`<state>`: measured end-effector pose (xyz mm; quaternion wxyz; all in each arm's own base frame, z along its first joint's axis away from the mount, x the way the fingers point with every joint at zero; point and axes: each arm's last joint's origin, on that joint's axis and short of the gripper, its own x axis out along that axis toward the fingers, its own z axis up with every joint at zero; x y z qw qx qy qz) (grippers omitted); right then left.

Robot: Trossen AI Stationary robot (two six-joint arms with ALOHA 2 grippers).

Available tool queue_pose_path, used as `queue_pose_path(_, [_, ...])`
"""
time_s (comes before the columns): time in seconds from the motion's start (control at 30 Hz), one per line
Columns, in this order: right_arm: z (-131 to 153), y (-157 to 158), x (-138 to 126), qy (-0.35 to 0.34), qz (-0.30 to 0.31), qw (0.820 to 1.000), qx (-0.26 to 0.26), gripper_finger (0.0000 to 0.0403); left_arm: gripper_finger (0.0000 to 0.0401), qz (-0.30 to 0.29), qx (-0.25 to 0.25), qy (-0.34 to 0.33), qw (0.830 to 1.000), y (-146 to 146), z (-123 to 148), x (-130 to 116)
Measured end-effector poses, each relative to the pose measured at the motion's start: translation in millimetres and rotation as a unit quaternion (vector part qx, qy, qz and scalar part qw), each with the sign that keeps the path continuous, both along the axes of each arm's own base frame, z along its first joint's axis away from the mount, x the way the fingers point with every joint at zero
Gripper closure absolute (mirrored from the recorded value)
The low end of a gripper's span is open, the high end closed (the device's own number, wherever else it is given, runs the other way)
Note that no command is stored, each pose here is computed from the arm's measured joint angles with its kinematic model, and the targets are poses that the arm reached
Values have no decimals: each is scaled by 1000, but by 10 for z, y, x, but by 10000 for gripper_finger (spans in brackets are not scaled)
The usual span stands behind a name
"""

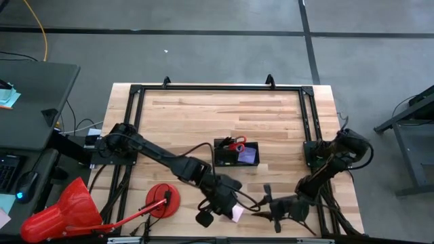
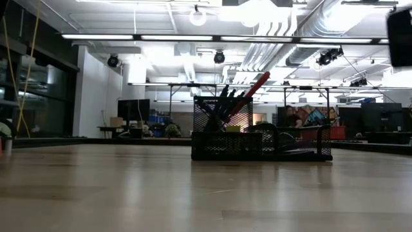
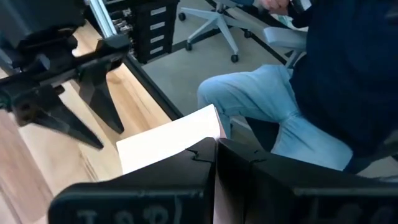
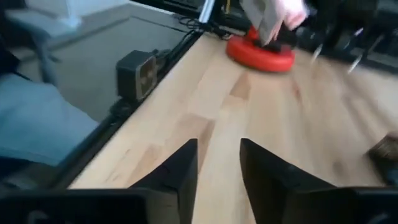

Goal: Pick and place office supplies into organizer
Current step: Put the pink sticky notes into the black desk organizer

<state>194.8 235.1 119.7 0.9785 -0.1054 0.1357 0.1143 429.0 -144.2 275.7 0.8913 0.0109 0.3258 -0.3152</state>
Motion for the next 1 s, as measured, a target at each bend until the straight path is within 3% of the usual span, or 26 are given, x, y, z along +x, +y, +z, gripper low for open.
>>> queue_pose_path(0.17, [141, 118, 159, -10, -13, 995, -97, 243, 401, 3, -3, 6, 1000, -2, -5, -5])
queue_pose_path(0.37, [387, 307, 250, -35, -64, 976, -205, 195, 401, 10, 5, 22, 1000, 0, -34, -21])
queue_pose_path(0.57, [548, 406, 316, -38, -76, 966, -243, 194, 401, 13, 8, 25, 1000, 5, -39, -24])
queue_pose_path(0.83, [578, 241, 576, -22, -65, 970, -234, 212, 401, 19, 10, 11, 1000, 7, -24, -6])
queue_pose_path(1.0, [581, 234, 591, -23, -58, 969, -238, 221, 401, 19, 17, 24, 999, 19, -45, -22])
